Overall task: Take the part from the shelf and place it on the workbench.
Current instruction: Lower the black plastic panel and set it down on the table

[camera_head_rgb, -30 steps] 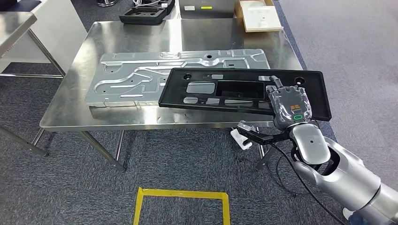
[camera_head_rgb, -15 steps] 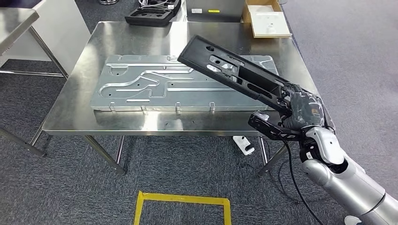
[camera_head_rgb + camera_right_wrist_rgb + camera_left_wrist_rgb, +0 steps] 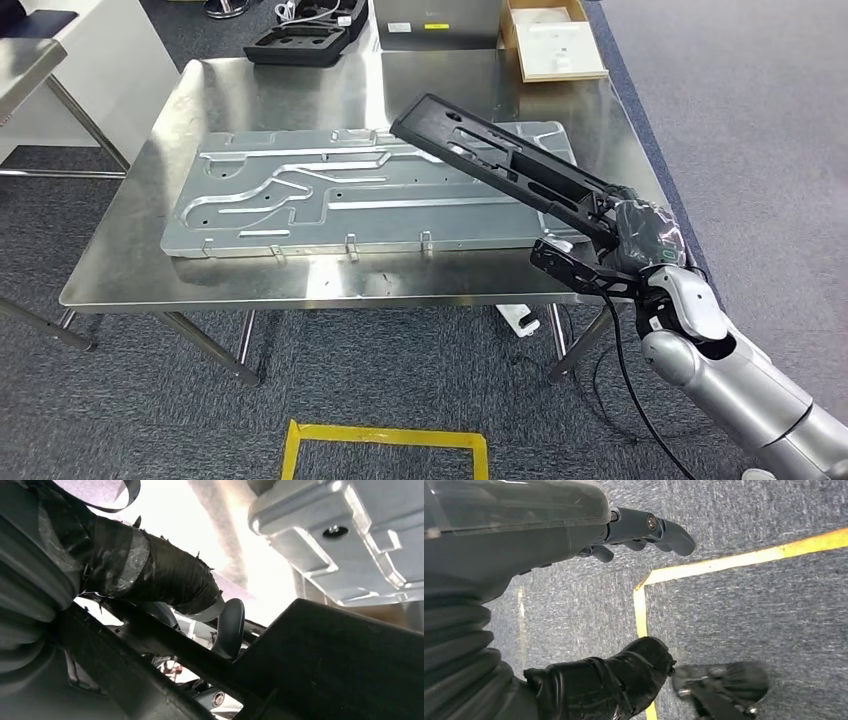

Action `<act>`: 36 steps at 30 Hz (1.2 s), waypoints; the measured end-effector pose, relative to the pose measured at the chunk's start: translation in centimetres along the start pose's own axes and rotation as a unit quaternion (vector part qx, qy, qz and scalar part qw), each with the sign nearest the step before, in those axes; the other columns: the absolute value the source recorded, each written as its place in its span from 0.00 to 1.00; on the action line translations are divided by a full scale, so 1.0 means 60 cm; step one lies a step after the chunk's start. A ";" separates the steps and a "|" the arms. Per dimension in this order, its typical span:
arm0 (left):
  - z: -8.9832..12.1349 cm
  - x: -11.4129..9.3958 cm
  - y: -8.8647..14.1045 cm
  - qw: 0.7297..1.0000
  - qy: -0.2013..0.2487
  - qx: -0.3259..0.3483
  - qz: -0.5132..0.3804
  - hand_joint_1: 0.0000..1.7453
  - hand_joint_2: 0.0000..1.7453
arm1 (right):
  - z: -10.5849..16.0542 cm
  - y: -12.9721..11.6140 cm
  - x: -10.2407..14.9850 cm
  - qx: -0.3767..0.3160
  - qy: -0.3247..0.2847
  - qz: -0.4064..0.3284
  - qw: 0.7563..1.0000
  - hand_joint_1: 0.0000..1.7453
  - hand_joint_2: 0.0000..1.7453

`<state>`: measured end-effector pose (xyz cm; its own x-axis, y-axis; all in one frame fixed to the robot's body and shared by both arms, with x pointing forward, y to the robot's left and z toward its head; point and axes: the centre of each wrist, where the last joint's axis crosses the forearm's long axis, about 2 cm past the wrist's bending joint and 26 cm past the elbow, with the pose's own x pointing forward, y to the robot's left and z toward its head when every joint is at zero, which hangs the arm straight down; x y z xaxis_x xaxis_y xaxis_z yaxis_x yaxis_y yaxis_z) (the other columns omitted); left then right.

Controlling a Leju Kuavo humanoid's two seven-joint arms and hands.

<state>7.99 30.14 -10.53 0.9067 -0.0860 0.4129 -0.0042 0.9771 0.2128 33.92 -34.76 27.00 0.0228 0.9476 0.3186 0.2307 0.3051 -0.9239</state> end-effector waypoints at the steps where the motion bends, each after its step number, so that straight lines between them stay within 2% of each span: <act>1: 0.000 0.000 0.001 1.000 0.000 0.001 0.000 0.00 1.00 | -0.001 0.001 -0.001 0.001 0.001 0.000 1.000 1.00 1.00; 13: -0.001 0.003 0.003 1.000 -0.002 0.004 0.000 0.00 1.00 | -0.006 0.005 0.002 -0.010 -0.003 0.032 0.999 1.00 1.00; 30: 0.000 0.001 0.001 1.000 0.004 0.009 0.004 0.00 1.00 | 0.003 0.026 -0.004 0.013 0.006 0.062 0.998 1.00 1.00; 34: -0.001 0.001 0.003 1.000 -0.004 0.003 0.012 0.00 1.00 | 0.003 0.027 -0.002 0.018 0.008 0.066 0.998 0.00 0.00; 36: -0.002 0.003 0.003 1.000 -0.014 -0.006 0.019 0.00 1.00 | 0.002 0.027 -0.002 0.019 0.008 0.068 0.997 0.00 0.00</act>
<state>8.22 30.34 -10.50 0.8940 -0.0541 0.4448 -0.0331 0.9820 0.1860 34.16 -34.35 25.42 0.0675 0.9789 0.1931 0.1870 0.1777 -0.9662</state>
